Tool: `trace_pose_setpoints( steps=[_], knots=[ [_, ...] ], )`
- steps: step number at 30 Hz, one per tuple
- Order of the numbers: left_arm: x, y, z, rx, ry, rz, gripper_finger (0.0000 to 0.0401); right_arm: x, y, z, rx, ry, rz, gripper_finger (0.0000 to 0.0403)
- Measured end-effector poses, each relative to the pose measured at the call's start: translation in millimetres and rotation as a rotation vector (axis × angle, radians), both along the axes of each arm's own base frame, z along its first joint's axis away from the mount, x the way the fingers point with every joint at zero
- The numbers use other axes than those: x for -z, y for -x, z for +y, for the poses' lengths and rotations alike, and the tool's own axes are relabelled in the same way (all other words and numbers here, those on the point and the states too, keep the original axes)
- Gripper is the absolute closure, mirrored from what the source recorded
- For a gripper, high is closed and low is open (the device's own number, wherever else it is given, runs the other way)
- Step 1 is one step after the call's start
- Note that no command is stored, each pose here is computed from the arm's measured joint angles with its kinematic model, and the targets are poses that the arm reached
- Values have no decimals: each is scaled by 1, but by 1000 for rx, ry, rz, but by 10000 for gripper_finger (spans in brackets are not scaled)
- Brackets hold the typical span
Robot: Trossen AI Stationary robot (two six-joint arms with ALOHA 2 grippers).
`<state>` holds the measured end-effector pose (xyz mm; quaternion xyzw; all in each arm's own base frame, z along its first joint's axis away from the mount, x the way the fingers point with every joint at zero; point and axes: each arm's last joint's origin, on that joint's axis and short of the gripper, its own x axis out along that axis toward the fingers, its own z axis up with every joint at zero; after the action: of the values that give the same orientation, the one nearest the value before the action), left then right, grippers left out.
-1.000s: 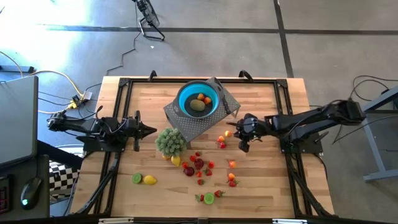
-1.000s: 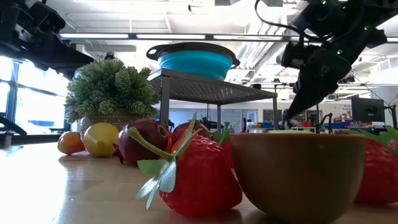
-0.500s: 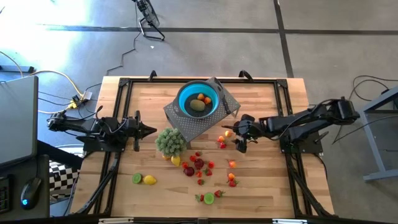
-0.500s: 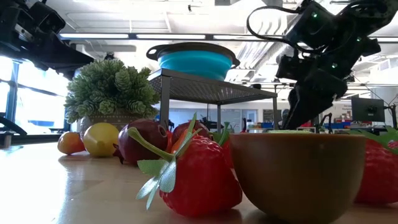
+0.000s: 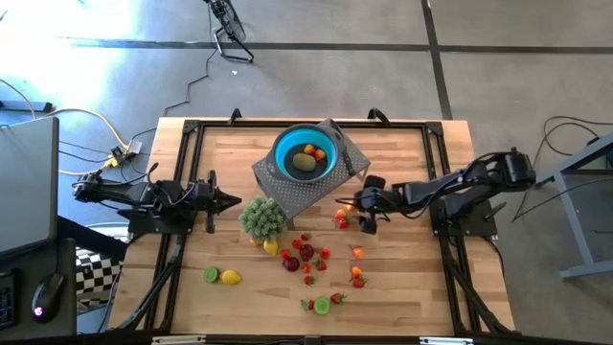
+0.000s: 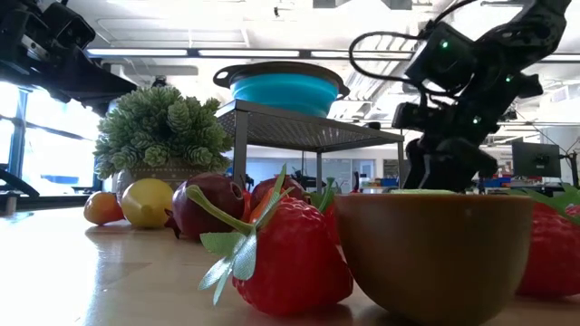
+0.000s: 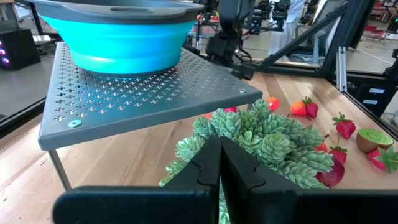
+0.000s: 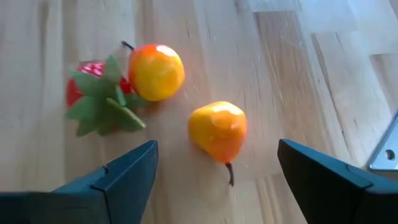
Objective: Pick & Place Fruit
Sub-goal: Put the pear into the blue strainer bowl on the shelf
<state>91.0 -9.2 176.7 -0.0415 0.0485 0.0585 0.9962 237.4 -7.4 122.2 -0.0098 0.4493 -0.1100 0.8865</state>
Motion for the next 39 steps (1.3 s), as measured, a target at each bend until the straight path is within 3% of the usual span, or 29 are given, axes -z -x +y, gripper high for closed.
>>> trace_pose_setpoints(
  steps=[12,39],
  knots=[
    [0,0,0,0,0,1,400,6,-8,-10,-21,-46,-40,83],
    [0,0,0,0,-1,3,400,7,-7,-15,-20,-80,-37,224]
  ],
)
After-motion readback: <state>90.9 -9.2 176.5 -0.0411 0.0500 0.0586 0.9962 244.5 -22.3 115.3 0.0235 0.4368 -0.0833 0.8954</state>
